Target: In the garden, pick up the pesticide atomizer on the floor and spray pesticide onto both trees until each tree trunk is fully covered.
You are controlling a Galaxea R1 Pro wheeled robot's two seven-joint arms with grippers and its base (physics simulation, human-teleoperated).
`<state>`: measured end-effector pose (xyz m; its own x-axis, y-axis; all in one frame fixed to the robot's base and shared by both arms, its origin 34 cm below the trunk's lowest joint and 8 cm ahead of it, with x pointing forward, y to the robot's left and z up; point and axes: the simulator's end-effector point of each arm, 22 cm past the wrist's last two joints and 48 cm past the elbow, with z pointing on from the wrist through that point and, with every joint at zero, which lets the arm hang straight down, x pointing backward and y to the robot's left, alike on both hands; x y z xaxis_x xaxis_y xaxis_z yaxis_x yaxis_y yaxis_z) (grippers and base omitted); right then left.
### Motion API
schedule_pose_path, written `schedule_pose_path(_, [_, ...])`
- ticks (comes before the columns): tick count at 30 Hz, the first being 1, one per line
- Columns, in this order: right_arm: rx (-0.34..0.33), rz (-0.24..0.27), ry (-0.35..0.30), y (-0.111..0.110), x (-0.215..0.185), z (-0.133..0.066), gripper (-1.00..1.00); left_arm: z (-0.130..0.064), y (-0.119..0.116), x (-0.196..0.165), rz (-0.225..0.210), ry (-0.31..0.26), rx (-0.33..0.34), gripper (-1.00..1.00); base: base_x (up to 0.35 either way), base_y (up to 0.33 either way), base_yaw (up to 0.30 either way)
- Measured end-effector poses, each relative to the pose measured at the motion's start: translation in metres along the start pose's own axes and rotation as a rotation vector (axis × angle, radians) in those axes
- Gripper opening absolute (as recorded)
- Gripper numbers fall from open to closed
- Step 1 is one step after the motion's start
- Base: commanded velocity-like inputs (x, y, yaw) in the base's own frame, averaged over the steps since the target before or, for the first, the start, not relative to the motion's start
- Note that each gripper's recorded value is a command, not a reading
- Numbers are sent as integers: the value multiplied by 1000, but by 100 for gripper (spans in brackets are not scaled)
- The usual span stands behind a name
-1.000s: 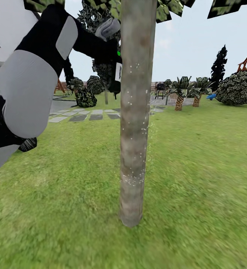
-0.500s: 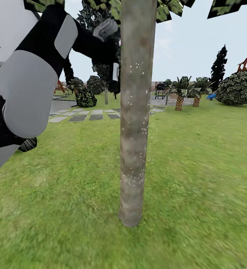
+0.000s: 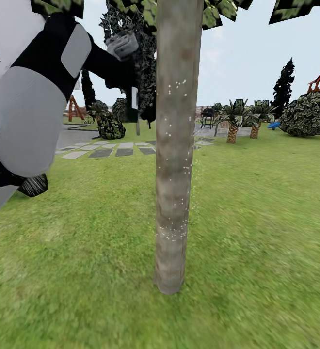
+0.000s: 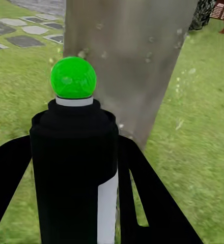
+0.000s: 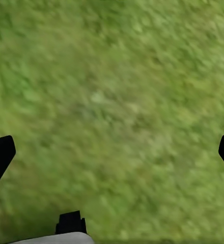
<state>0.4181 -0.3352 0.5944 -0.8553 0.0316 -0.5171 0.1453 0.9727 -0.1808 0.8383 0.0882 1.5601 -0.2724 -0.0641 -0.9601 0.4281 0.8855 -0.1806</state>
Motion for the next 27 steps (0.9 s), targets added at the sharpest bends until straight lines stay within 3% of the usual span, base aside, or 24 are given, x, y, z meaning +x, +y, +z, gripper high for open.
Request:
schedule_pose_path(4, [0,0,0,0,0,0,100,12,-35,15,-1,39,87,-100,0,0,0])
schedule_pose_path(5, [0,0,0,0,0,0,100,10,-64,16,-21,40,200,-100,0,0,0])
schedule_pose_path(6, [0,0,0,0,0,0,100,8,-74,15,-27,37,243,-100,0,0,0])
schedule_pose_path(11, [0,0,0,0,0,0,100,-1,-103,7,-96,15,381,-100,0,0,0])
schedule_pose_path(14, [0,0,0,0,0,0,100,-3,-107,6,-102,12,398,-100,0,0,0])
schedule_pose_path(17, [0,0,0,0,0,0,100,-11,-124,4,-108,9,486,-100,0,0,0])
schedule_pose_path(21, [0,0,0,0,0,0,100,-13,-129,5,-108,11,517,-100,0,0,0])
schedule_pose_path(24, [0,0,0,0,0,0,100,-5,-125,15,-107,37,498,-100,0,0,0])
schedule_pose_path(27, [0,0,0,0,0,0,100,11,-107,37,-16,93,386,-100,0,0,0])
